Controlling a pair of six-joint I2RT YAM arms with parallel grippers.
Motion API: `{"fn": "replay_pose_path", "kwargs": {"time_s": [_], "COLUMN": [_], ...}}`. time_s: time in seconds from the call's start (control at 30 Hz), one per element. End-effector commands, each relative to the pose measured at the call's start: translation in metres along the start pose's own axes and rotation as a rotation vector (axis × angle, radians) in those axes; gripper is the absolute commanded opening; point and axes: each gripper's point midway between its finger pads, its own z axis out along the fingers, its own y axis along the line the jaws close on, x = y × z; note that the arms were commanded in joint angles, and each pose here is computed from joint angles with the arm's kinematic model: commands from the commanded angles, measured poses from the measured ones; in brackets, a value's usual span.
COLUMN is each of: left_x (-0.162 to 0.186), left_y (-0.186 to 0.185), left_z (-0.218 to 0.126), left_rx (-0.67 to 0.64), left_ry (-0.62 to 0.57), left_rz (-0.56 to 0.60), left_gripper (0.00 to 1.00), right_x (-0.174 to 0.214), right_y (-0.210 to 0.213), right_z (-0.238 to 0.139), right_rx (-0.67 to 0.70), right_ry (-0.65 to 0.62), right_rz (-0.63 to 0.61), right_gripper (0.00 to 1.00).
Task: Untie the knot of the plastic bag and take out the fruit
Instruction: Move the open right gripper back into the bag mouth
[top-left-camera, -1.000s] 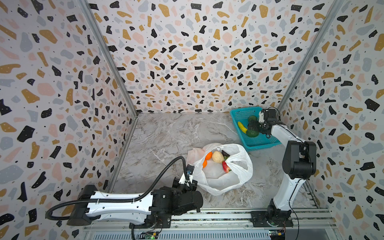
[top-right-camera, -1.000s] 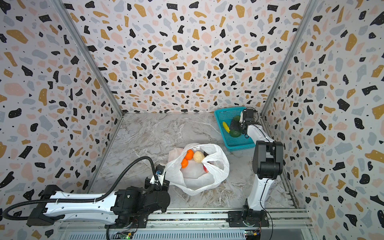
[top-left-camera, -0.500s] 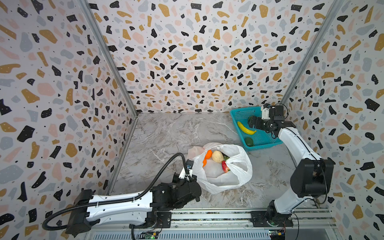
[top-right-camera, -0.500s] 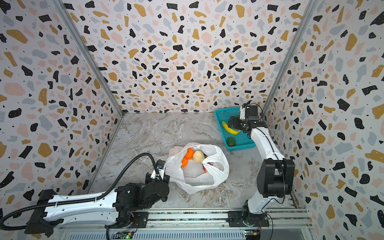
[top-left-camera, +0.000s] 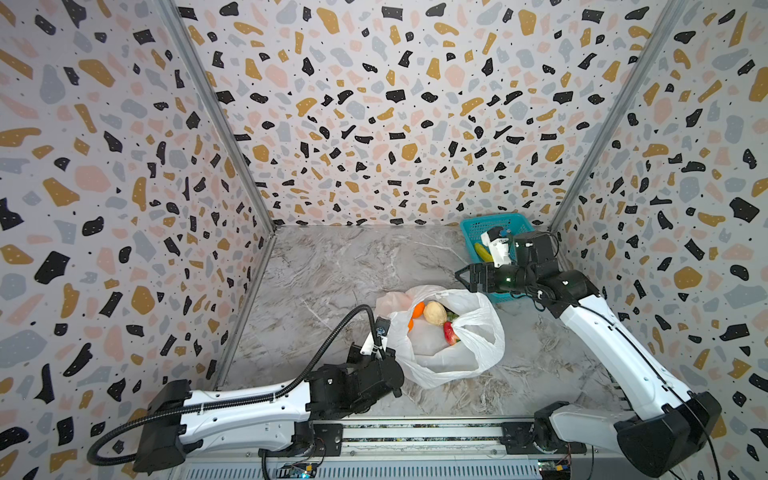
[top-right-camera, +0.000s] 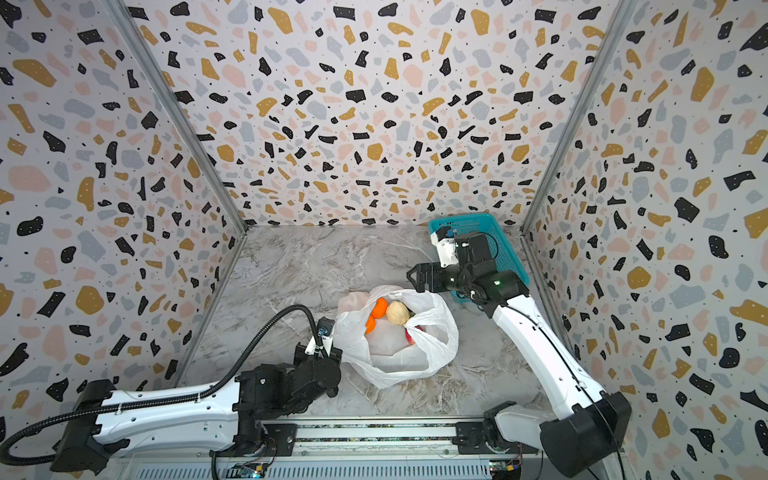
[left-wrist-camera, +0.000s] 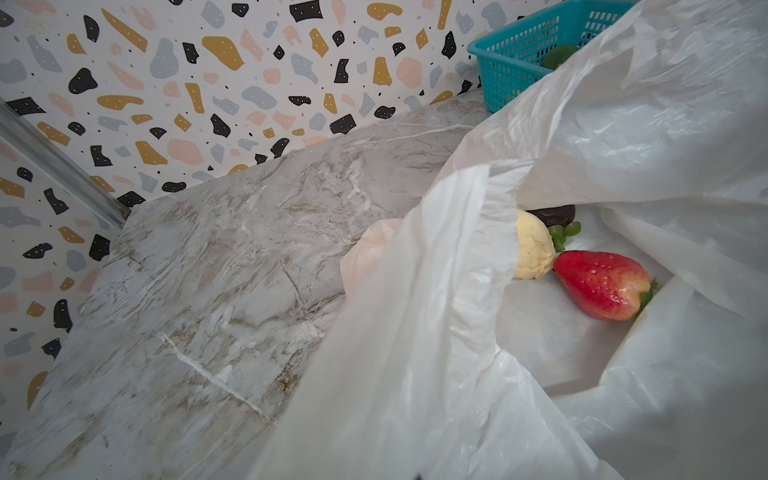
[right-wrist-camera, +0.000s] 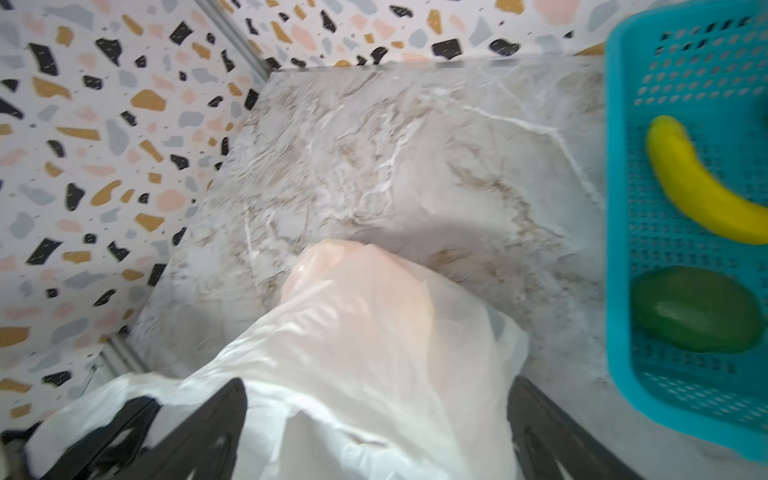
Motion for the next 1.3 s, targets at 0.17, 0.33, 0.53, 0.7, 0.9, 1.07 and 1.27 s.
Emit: {"fn": "replay_pose_path", "kwargs": {"time_s": [0.17,0.33,0.53,0.7,0.9,1.07,1.27], "left_x": [-0.005,-0.006,-0.007,-0.007,-0.008,-0.007,-0.008], "left_y": [0.000,0.000,0.000,0.001,0.004,0.006,0.004], "left_z": [0.004,0.005,0.006,0.008,0.014,0.021,0.027], "left_rx": [-0.003,-0.003,-0.004,-0.005,-0.007,0.001,0.010], "left_ry": [-0.018,-0.021,-0.023,-0.022,-0.015,0.000,0.010], "left_rz": [-0.007,-0.008,-0.010,-0.008,-0.025,-0.036,-0.043], "left_gripper": [0.00,0.00,0.00,0.00,0.00,0.00,0.00], "right_x": [0.025,0.065,0.105,0.134,0.170,0.187,0.194], "right_y": [0.060,0.086,0.088,0.078,0.060,0.051,0.045], "right_z": [-0.019,0.001,0.035,0.061,0.081,0.095,0.114], "right_rx": [-0.080,-0.124,-0.065,0.014,0.088,0.102,0.081], "right_ry": [0.022,0.093,0.116,0.135,0.183,0.221,0.282], "right_rz": [0.002,-0.015,-0.113,-0.208,-0.304,-0.320,-0.272], "right_gripper": [0.95,0.94,0.90,0.85,0.80,0.80,0.79]}}
